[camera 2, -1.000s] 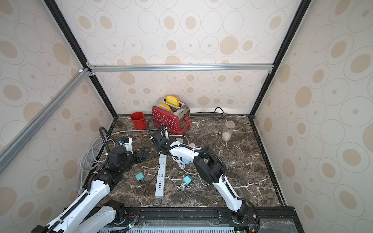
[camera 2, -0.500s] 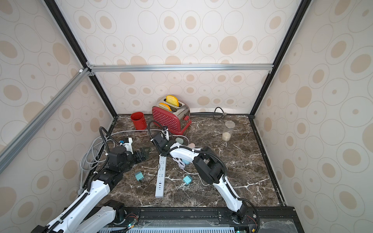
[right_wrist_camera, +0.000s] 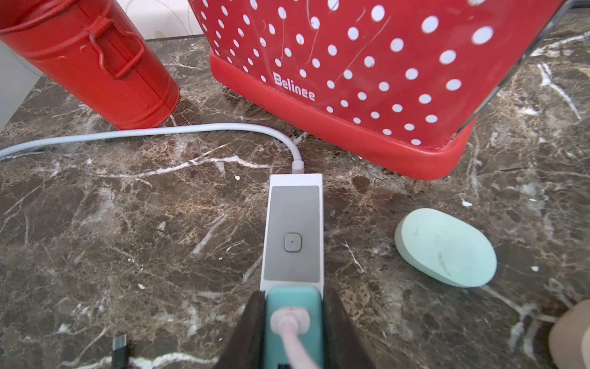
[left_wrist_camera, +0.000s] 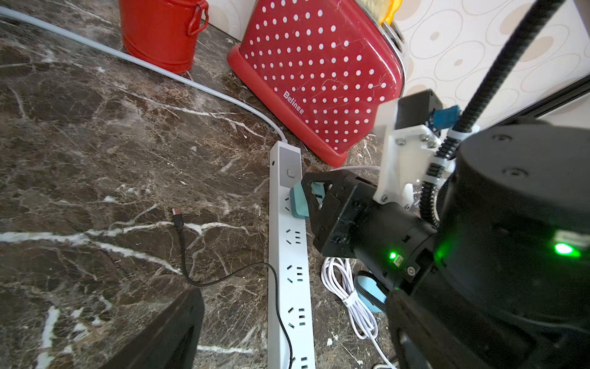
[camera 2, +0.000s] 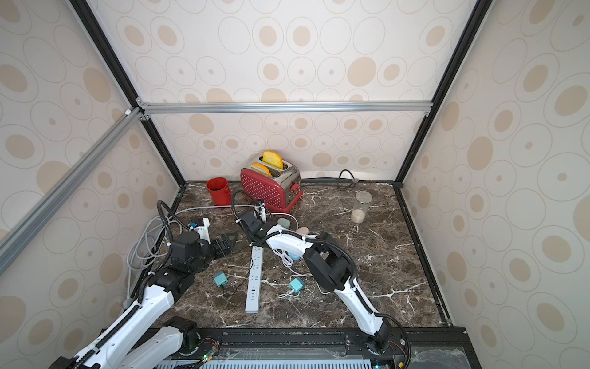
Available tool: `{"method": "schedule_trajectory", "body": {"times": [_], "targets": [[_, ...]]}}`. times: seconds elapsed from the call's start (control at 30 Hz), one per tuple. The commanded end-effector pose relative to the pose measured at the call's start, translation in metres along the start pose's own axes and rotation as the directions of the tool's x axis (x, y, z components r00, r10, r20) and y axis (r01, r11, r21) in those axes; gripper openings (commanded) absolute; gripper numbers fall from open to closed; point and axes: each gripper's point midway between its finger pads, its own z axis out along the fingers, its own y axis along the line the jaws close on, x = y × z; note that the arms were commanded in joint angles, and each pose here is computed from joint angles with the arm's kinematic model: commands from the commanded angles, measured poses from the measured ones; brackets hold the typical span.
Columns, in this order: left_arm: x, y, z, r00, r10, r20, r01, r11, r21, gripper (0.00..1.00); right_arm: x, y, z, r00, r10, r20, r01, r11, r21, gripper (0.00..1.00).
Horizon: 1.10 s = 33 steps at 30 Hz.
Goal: Charge the bluetooth headset
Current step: Insert the plug into the socket.
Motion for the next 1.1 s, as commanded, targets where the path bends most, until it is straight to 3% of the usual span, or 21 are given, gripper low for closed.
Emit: {"method": "schedule_trajectory", "body": {"times": [0.0,0.5,0.7,1.07], "targets": [[-0.014,-0.006,-0.003,0.999,0.008,0.045,-0.009,1.000,0.015,0.91,0.113,-0.040,0.030,0.952,-0.126,-0.279,0.162,0.981,0.108,0.06],[-0.015,-0.008,-0.003,0.999,0.001,0.051,-0.002,1.000,0.024,0.91,0.149,-0.054,0.022,0.939,-0.086,-0.333,0.138,0.981,0.134,0.05],[-0.014,-0.009,-0.002,0.999,-0.001,0.046,-0.001,1.000,0.029,0.91,0.151,-0.052,0.024,0.926,-0.142,-0.351,0.208,0.965,0.158,0.05],[-0.013,-0.009,-0.004,0.999,-0.003,0.042,0.002,0.999,0.033,0.91,0.175,-0.053,0.027,0.925,-0.074,-0.373,0.134,0.981,0.137,0.04]]}}
